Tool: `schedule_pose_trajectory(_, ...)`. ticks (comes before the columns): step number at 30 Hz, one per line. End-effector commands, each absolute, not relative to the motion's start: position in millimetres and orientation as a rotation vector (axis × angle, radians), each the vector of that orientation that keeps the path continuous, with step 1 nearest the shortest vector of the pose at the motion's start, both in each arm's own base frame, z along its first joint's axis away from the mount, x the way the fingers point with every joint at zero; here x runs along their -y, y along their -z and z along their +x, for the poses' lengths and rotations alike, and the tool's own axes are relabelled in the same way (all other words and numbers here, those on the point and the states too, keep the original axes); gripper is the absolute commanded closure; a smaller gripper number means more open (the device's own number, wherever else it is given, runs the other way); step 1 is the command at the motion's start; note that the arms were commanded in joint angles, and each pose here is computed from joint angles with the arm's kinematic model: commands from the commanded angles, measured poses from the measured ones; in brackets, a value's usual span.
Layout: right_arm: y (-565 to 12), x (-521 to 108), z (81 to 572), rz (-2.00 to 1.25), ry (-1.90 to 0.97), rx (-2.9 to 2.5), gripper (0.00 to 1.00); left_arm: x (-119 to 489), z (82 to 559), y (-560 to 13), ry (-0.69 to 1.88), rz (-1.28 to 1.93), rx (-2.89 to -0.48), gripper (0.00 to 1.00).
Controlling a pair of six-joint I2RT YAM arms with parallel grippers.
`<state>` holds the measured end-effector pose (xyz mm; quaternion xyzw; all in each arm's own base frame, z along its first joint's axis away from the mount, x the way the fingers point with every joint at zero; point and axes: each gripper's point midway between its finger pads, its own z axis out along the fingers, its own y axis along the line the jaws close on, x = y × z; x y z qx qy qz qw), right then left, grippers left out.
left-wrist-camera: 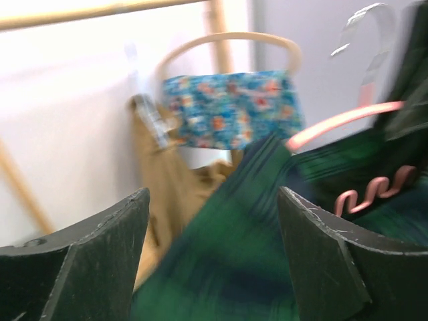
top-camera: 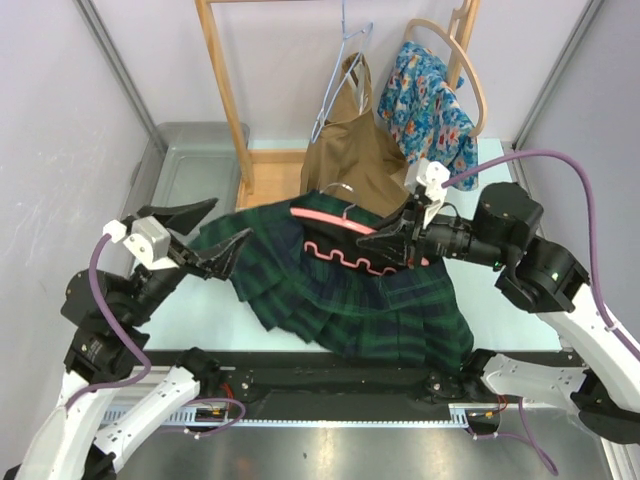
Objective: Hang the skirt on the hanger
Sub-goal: Pass the hanger from the left arm to the right, then hang the hanger with skirt onto the clothesline
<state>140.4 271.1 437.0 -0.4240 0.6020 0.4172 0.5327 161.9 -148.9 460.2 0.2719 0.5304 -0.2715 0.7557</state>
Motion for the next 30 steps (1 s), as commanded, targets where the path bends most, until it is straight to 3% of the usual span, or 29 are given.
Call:
schedule_pose_trajectory(1, -512.9, -249.0, 149.6, -0.829, -0.917, -1.183, 1.0, 109.9, 179.6, -469.0, 0.511, 0.297, -1.157, 0.2)
schedule_pose_trajectory(6, -495.0, -238.3, 166.2, -0.779, -0.86, -1.294, 1.0, 79.6, 191.6, -454.7, 0.427, 0.11, -1.226, 0.19)
schedule_pose_trajectory(20, -404.7, -197.2, 220.5, -0.583, -0.593, -1.692, 1.0, 80.7, 202.5, -432.4, 0.428, 0.063, -1.296, 0.19)
schedule_pose_trajectory(30, -395.7, -166.6, 234.5, -0.505, -0.5, -1.742, 1.0, 79.5, 203.2, -428.5, 0.42, 0.06, -1.31, 0.19)
